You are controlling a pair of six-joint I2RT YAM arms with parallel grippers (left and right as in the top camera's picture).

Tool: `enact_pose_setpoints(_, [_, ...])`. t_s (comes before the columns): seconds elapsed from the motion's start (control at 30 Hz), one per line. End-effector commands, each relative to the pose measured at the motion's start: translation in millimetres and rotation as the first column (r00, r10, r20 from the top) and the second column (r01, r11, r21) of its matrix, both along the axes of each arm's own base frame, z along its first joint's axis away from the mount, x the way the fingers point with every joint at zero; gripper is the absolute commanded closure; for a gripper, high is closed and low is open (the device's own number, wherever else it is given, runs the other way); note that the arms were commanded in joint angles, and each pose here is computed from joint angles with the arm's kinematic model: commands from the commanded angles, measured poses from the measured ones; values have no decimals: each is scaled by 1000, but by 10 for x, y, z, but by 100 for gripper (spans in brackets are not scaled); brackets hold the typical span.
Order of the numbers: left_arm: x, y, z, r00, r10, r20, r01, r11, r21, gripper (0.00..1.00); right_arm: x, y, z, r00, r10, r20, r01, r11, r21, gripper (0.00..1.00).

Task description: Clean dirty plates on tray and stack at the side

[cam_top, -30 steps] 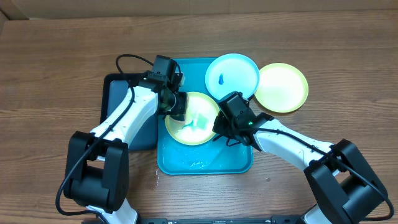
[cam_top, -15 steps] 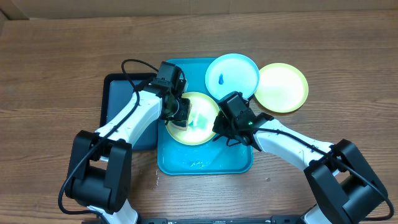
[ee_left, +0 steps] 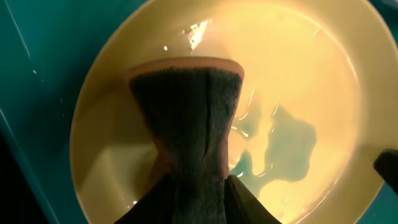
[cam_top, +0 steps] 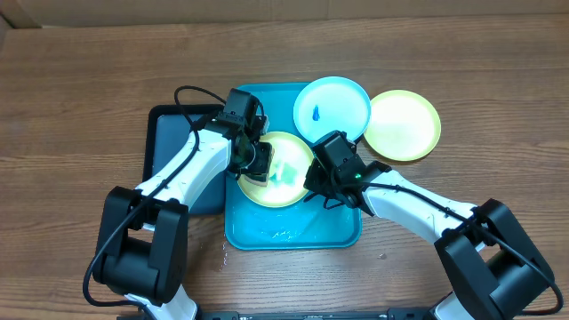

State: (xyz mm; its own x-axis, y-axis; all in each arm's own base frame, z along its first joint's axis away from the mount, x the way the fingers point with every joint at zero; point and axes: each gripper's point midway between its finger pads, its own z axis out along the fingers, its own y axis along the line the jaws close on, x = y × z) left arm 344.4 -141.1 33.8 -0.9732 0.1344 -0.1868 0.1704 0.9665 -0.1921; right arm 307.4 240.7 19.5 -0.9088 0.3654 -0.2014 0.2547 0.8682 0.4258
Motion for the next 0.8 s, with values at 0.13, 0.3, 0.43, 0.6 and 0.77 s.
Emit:
enact_pose_setpoints(0.13, [-4,-11,0,1000,-28,2,28,1000,13,78,-37,14,-46,1000,14,-9,-14,1000,-1,96])
enact_pose_setpoints(0.3, [2,-2,-63,1000,-27,15,27,1000,16,79,-37,14,-46,1000,14,-9,-14,1000,-1,96])
enact_pose_setpoints(0.43, [-39,11,-106,1000,-27,4,27,999,19,76,-37,14,-46,1000,14,-9,-14,1000,-2,96])
enact_pose_setpoints(0.6, [-49,13,-112,1000,-27,1,27,999,19,80,-35,15,-45,1000,14,-8,-14,1000,-1,96])
enact_pose_setpoints(0.77, [-52,16,-115,1000,-28,0,28,999,21,80,-36,14,-46,1000,14,-9,-14,1000,-1,96])
